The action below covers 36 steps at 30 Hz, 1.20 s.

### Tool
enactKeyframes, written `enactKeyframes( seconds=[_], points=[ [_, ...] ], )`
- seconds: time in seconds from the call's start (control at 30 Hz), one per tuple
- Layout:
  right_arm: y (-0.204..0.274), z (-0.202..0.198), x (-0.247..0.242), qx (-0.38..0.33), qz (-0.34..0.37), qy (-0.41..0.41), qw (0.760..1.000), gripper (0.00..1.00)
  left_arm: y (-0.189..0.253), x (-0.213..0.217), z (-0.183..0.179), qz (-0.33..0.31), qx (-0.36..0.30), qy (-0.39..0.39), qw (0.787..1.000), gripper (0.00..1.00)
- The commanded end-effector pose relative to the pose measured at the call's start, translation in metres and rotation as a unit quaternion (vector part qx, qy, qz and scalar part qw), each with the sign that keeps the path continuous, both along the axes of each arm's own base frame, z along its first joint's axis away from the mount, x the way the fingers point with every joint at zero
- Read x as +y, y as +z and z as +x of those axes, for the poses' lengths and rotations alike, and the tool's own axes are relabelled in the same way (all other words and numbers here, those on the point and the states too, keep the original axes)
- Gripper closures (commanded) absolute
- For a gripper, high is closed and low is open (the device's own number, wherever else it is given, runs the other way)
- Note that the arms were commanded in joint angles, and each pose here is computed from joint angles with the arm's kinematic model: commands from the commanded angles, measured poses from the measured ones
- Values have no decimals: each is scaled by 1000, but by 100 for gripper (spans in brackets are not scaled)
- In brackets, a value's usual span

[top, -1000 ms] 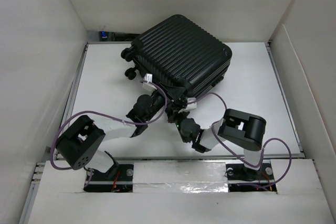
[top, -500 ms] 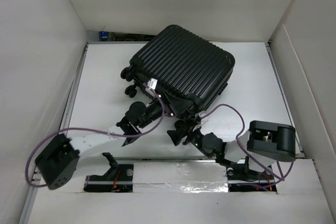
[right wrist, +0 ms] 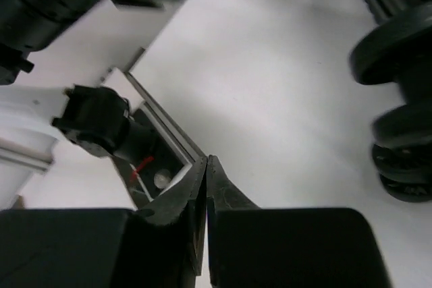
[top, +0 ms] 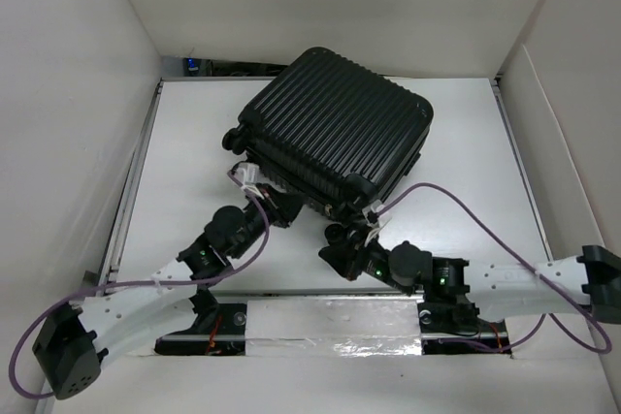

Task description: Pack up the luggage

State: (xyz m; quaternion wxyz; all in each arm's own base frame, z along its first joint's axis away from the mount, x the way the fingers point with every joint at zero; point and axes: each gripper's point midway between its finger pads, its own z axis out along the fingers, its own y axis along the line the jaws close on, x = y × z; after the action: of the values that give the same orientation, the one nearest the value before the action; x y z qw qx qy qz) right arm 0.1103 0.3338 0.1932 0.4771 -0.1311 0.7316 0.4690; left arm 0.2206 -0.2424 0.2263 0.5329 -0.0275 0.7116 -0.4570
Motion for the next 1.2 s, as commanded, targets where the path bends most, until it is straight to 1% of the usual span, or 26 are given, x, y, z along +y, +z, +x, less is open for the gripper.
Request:
enactKeyframes(
  seconds=[0.0, 0.03, 0.07, 0.1, 0.13, 0.17, 0.2, 0.23, 0.27, 0.3, 0.33, 0.4, 0.47, 0.6, 0.63, 0.67, 0.73, 0.83, 0.93, 0.97, 1.0, 1.03, 1.1, 1.17],
  points=[
    [-23, -10, -22, 23, -101, 14, 994, 72, -60, -13, -20, 70, 29, -46, 996, 100],
    [-13, -11, -27, 23, -95, 12, 995, 62, -70, -22, -34, 80, 30, -69, 994, 100],
    [-10, -14, -34, 25, -111, 13, 993, 43, -74, -27, -35, 83, 28, -68, 994, 100],
    [-3, -14, -38, 25, -108, 13, 994, 35, -77, -32, -39, 89, 27, -73, 993, 100],
    [7, -11, -45, 23, -97, 0, 995, 30, -76, -41, -48, 92, 21, -87, 992, 100],
    [4, -9, -56, 26, -114, -12, 993, 25, -76, -45, -48, 97, 19, -85, 991, 94],
    [13, 0, -64, 21, -109, -42, 993, 19, -81, -50, -46, 106, 19, -83, 991, 86],
    [16, 5, -73, 26, -107, -65, 992, 16, -78, -55, -46, 105, 13, -86, 991, 74],
    [13, 9, -85, 27, -116, -86, 989, 14, -78, -58, -45, 106, 11, -88, 990, 73],
    [14, 13, -92, 28, -116, -105, 987, 7, -81, -63, -44, 106, 11, -91, 990, 72],
    [16, 19, -100, 30, -111, -133, 985, 5, -77, -67, -42, 101, 8, -91, 991, 70],
    [15, 23, -106, 29, -114, -148, 982, 0, -77, -76, -39, 99, -1, -97, 990, 66],
    [18, 28, -105, 23, -112, -156, 981, 0, -73, -83, -37, 94, -8, -103, 990, 63],
    [17, 44, -102, 18, -117, -170, 978, 1, -73, -94, -29, 88, -17, -90, 992, 61],
    [14, 45, -97, 17, -122, -157, 980, 1, -72, -96, -26, 86, -20, -85, 992, 61],
    [20, 47, -92, 15, -106, -153, 982, 1, -72, -97, -24, 87, -21, -82, 993, 61],
    [19, 53, -88, 14, -100, -148, 984, 0, -74, -99, -20, 90, -24, -73, 993, 62],
    [34, 66, -84, -6, -72, -151, 986, 0, -73, -102, -19, 80, -33, -74, 993, 62],
    [37, 76, -81, -7, -56, -148, 987, 0, -75, -103, -17, 78, -35, -71, 994, 62],
    [45, 85, -81, -13, -36, -156, 987, 0, -76, -104, -16, 79, -37, -70, 994, 62],
    [45, 88, -80, -12, -30, -153, 988, 0, -79, -104, -13, 82, -36, -64, 994, 62],
    [42, 87, -76, -9, -27, -137, 990, 0, -79, -104, -12, 84, -38, -61, 994, 63],
    [44, 94, -76, -9, -16, -138, 990, 2, -79, -105, -7, 85, -41, -51, 994, 64],
    [40, 93, -72, -3, -11, -126, 992, 4, -79, -105, -4, 83, -43, -43, 995, 69]
  ],
)
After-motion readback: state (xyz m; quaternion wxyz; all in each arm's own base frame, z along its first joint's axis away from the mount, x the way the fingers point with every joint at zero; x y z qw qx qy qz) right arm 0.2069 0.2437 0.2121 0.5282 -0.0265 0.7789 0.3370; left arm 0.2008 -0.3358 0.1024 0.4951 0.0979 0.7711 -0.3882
